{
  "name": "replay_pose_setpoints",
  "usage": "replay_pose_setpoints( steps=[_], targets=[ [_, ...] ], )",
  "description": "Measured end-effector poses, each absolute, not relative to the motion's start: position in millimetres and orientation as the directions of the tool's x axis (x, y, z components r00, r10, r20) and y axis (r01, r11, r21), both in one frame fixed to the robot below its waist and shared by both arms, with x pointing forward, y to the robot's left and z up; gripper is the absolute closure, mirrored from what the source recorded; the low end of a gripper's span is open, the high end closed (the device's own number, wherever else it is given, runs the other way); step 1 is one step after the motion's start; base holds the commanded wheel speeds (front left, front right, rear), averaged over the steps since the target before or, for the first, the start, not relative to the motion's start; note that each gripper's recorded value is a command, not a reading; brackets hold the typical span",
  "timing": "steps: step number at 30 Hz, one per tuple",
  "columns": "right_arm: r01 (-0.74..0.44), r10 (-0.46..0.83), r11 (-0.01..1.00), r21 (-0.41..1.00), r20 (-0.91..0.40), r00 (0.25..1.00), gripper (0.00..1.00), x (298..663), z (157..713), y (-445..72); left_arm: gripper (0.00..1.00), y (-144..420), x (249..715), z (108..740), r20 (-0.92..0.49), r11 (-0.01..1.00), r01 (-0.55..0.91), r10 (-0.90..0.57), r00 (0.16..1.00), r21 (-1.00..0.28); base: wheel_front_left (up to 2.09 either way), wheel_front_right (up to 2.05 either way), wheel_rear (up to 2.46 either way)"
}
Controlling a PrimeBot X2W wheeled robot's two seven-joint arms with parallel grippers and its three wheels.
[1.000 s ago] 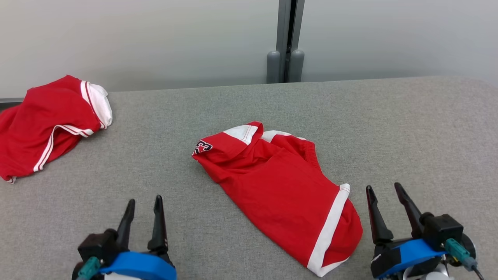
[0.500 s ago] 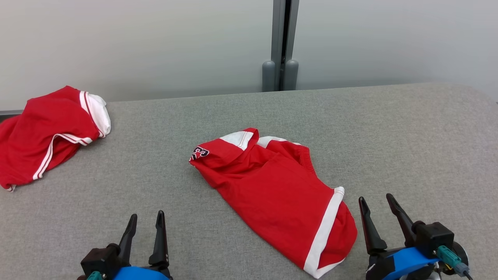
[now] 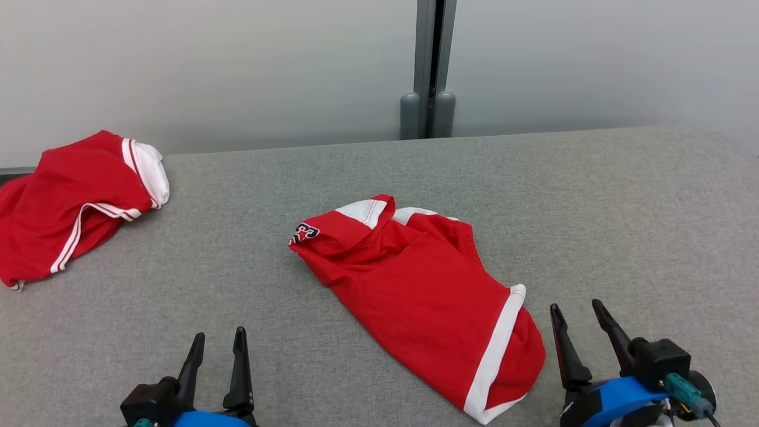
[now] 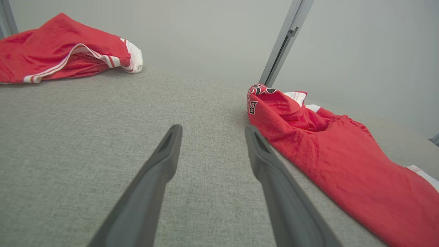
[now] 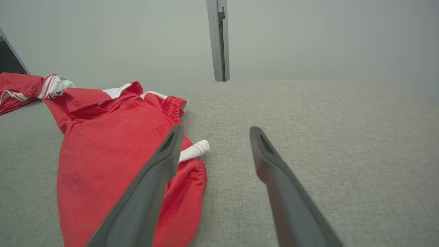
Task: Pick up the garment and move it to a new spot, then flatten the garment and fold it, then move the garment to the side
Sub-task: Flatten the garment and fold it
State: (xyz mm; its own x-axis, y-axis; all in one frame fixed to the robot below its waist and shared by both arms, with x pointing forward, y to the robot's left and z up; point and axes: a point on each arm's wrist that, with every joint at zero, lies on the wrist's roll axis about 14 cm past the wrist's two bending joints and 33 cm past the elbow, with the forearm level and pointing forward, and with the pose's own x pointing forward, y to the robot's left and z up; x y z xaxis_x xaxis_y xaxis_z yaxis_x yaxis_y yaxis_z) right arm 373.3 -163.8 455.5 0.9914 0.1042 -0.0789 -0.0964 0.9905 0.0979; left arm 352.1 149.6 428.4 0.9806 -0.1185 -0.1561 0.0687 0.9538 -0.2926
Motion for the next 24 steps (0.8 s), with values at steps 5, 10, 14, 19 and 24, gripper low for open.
replay_pose_setpoints(
  steps=[5, 10, 14, 19, 24],
  targets=[
    [-0.133, 0.143, 0.988, 0.082, -0.127, 0.982, 0.00, 390.3, 443.5, -152.1, 0.00, 151.9, 352.5, 426.2, -0.162, 0.955, 0.058, -0.109, 0.981, -0.292, 0.00, 0.00, 0.00],
    [-0.149, 0.174, 0.982, 0.114, -0.259, 0.950, 0.00, 409.2, 421.6, -140.5, 0.00, 158.6, 353.1, 425.3, -0.165, 0.957, 0.037, -0.088, 0.982, -0.288, 0.00, 0.00, 0.00],
    [-0.154, 0.198, 0.977, 0.147, -0.359, 0.912, 0.00, 414.3, 401.3, -131.0, 0.00, 163.2, 351.5, 422.0, -0.175, 0.959, 0.021, -0.073, 0.982, -0.284, 0.00, 0.00, 0.00],
    [-0.172, 0.236, 0.968, 0.183, -0.437, 0.868, 0.00, 416.0, 383.3, -116.5, 0.00, 168.8, 350.4, 418.5, -0.187, 0.959, -0.002, -0.054, 0.981, -0.284, 0.00, 0.00, 0.00],
    [-0.203, 0.265, 0.961, 0.189, -0.411, 0.872, 0.00, 426.8, 390.1, -105.5, 0.00, 171.1, 351.4, 417.2, -0.191, 0.959, -0.010, -0.046, 0.980, -0.283, 0.00, 0.00, 0.00]
  ],
)
